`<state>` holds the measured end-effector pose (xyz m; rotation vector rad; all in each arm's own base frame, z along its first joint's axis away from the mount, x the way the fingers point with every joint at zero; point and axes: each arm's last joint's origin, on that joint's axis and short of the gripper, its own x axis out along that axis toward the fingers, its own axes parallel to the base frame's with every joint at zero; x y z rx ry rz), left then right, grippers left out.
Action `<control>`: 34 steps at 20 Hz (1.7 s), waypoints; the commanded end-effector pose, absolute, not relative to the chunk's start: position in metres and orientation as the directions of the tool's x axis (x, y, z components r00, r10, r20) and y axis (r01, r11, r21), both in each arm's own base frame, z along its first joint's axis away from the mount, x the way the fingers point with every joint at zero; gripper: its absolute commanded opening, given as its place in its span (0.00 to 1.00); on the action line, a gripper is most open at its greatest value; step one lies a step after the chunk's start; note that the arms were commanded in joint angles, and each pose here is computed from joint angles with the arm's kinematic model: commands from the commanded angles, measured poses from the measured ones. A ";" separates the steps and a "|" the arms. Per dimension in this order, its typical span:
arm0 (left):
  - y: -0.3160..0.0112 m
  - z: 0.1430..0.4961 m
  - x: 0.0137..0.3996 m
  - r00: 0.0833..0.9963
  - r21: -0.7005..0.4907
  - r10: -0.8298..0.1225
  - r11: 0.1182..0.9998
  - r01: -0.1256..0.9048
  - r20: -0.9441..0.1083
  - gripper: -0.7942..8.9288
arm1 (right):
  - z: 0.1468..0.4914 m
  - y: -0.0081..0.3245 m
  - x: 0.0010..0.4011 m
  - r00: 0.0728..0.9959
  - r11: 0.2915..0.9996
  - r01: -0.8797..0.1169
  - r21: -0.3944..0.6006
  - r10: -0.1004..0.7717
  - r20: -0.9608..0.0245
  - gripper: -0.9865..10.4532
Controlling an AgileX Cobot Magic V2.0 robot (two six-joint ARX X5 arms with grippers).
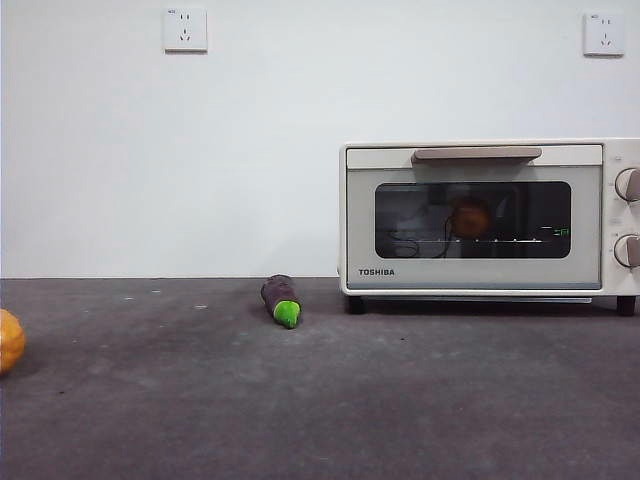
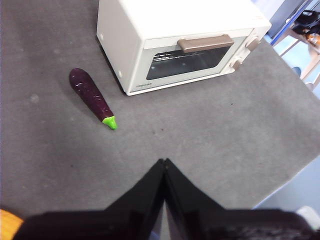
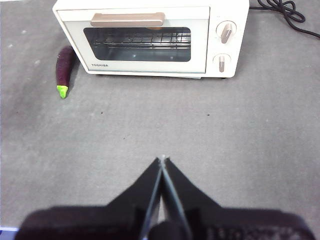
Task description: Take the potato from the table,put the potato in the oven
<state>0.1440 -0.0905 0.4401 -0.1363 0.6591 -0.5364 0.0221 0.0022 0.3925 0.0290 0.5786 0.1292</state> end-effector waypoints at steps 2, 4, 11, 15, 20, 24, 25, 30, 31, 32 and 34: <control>-0.084 0.441 0.152 0.757 -0.066 -0.384 0.908 0.414 -0.529 0.08 | 0.392 0.001 0.021 0.823 0.992 -0.107 0.064 0.125 -0.554 0.09; -0.072 0.445 0.154 0.823 0.055 -0.269 0.939 0.341 -0.499 0.08 | 0.392 0.001 0.021 0.823 0.992 -0.107 0.064 0.124 -0.554 0.09; -0.025 0.452 0.153 0.957 0.097 -0.047 0.992 0.078 -0.288 0.08 | 0.392 0.001 0.021 0.823 0.992 -0.107 0.064 0.124 -0.554 0.09; -0.013 0.422 0.154 0.974 0.091 0.023 0.996 -0.002 -0.226 0.08 | 0.392 0.001 0.021 0.823 0.992 -0.107 0.063 0.124 -0.555 0.09; -0.010 0.349 0.150 0.998 0.067 0.029 0.997 -0.025 -0.054 0.08 | 0.392 0.001 0.021 0.823 0.992 -0.107 0.063 0.124 -0.555 0.09; -0.004 0.275 0.137 0.990 0.075 0.067 0.996 -0.058 -0.123 0.08 | 0.392 0.001 0.021 0.822 0.992 -0.107 0.063 0.124 -0.555 0.09; -0.002 0.258 0.134 0.988 0.074 0.076 0.995 -0.067 -0.134 0.08 | 0.392 0.001 0.021 0.823 0.992 -0.107 0.063 0.124 -0.555 0.09; 0.001 0.198 0.118 0.994 0.052 0.055 0.997 -0.050 -0.096 0.08 | 0.392 0.001 0.021 0.823 0.992 -0.107 0.063 0.124 -0.555 0.09; 0.001 0.192 0.114 0.996 0.051 0.038 0.998 -0.034 -0.084 0.08 | 0.392 0.001 0.021 0.823 0.992 -0.107 0.063 0.124 -0.555 0.09; 0.001 0.187 0.112 0.997 0.050 0.038 0.998 -0.034 -0.070 0.08 | 0.392 0.001 0.021 0.823 0.992 -0.107 0.063 0.124 -0.555 0.09; 0.001 0.179 0.108 0.998 0.050 0.038 0.998 -0.035 -0.051 0.08 | 0.392 0.001 0.021 0.823 0.992 -0.107 0.063 0.124 -0.555 0.09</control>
